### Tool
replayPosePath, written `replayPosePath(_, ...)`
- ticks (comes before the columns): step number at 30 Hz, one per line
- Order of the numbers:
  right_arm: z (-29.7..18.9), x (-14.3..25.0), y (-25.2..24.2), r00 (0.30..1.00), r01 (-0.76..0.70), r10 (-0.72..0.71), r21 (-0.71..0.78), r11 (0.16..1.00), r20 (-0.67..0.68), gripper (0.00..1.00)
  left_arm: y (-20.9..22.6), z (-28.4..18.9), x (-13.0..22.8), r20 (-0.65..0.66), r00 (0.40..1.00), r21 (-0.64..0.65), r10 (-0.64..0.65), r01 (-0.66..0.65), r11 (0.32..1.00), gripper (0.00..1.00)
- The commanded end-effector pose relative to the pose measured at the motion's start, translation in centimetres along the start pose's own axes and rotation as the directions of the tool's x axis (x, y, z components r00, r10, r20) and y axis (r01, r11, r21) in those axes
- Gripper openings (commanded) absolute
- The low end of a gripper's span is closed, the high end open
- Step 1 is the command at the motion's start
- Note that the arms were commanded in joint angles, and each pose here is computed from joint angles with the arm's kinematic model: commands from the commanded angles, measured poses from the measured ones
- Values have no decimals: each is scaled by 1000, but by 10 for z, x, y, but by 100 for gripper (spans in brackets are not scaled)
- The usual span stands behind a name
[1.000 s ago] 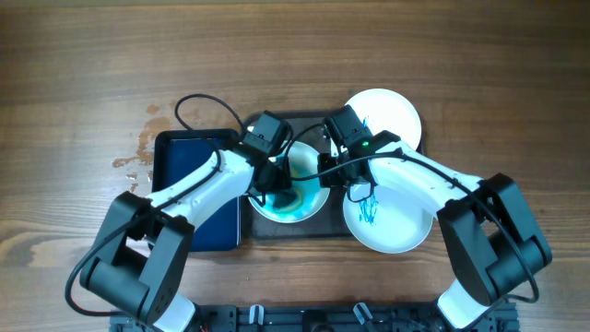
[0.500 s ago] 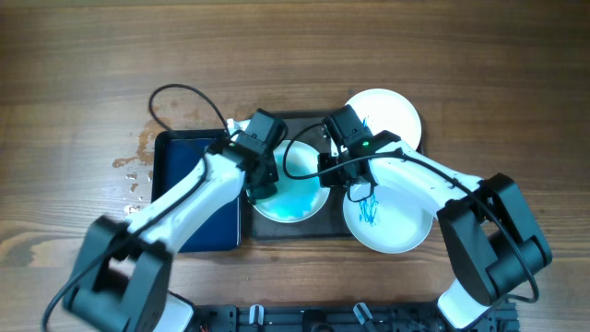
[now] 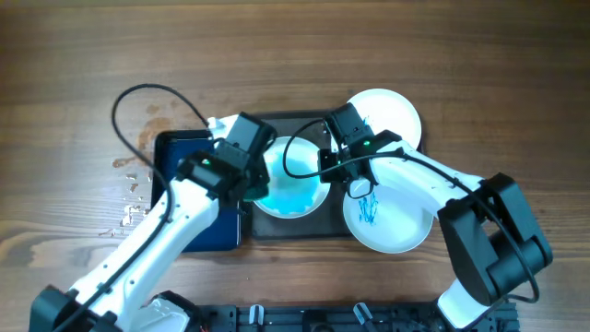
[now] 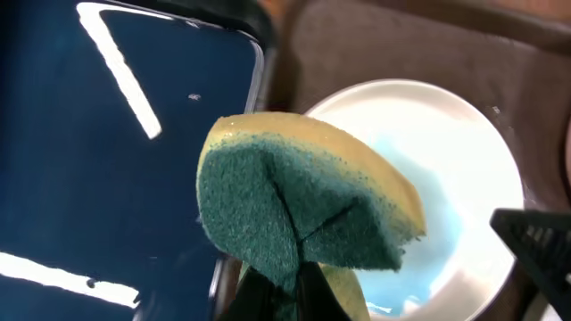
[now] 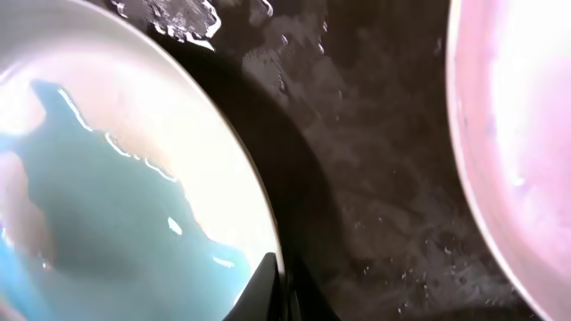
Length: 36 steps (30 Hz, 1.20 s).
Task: Clean dirty plates on tray and stack at the side
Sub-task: 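Lift the sponge off the plate and move it back left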
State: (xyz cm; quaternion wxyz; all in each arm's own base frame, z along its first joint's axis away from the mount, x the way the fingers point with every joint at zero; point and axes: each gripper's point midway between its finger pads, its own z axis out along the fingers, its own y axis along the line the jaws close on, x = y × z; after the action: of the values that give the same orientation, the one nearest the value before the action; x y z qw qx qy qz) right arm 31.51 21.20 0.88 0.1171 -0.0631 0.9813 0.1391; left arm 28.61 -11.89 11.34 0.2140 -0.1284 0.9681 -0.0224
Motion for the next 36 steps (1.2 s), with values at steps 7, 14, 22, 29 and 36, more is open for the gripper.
replayPosePath(7,-46,-31,6,983,76,-77,12,997,167,4,59,-10,-23,52,989,-148,-138,144,978,4)
replayPosePath(14,-48,-32,7,981,81,-81,10,997,174,4,62,-10,-24,53,988,-153,-146,152,976,4)
replayPosePath(22,-48,-31,7,980,95,-95,12,995,173,4,63,-10,-24,51,988,-154,-145,151,976,4)
replayPosePath(29,-48,-31,7,979,106,-107,14,994,172,4,63,-10,-24,51,988,-155,-145,151,976,4)
replayPosePath(36,-48,-31,7,978,120,-120,14,993,172,4,63,-10,-24,51,988,-155,-145,151,976,4)
